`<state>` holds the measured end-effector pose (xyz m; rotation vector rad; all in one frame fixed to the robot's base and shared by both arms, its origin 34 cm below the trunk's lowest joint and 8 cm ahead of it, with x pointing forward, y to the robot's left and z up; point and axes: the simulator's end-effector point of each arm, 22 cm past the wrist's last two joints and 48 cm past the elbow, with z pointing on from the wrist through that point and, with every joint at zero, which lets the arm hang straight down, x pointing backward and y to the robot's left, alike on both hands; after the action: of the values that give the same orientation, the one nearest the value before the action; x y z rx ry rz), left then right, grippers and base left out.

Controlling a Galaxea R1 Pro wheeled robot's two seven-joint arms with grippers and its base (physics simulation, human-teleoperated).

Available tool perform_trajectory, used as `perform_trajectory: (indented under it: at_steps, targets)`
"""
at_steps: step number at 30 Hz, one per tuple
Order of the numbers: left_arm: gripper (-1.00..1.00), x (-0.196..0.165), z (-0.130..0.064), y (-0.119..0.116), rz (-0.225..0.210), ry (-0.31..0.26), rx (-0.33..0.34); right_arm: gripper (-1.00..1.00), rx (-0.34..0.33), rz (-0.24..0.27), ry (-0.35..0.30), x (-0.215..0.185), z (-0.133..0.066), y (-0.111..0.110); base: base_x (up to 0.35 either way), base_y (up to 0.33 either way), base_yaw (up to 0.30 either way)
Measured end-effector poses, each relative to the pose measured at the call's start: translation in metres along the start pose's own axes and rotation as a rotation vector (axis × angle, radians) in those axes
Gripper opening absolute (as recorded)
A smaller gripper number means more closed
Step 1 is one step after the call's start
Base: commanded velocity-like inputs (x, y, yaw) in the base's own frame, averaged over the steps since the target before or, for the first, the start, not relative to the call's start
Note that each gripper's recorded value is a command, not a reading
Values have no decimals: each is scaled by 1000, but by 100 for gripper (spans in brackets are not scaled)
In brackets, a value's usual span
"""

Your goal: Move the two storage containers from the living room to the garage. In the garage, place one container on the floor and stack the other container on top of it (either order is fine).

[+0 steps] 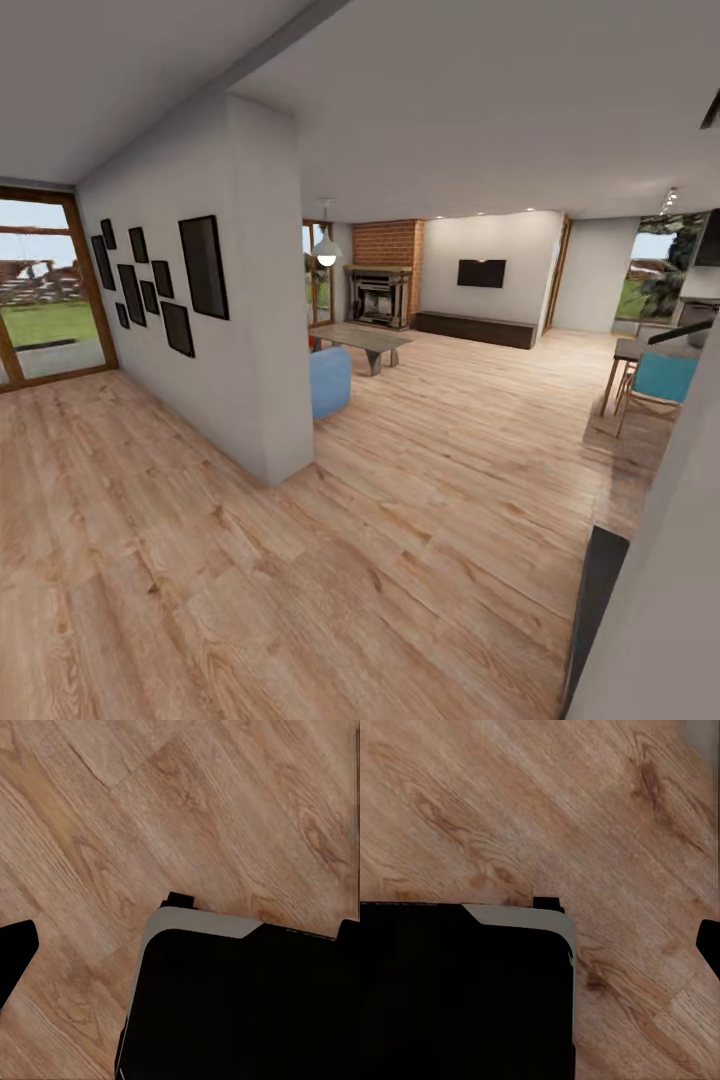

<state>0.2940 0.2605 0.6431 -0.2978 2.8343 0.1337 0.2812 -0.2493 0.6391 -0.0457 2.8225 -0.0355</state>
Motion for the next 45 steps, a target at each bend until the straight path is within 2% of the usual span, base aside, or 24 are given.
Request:
perform_trajectory:
  at_steps: [12,22,45]
  targets:
    - [100,0,0,0,0,0,0,100,0,0,0,0,0,0,322,0,-205]
    - [100,1,0,0,2,5,0,100,-3,-54,-3,-1,0,1,323,0,-19]
    - [100,1,0,0,2,5,0,100,0,-58,-6,-1,0,0,323,0,0]
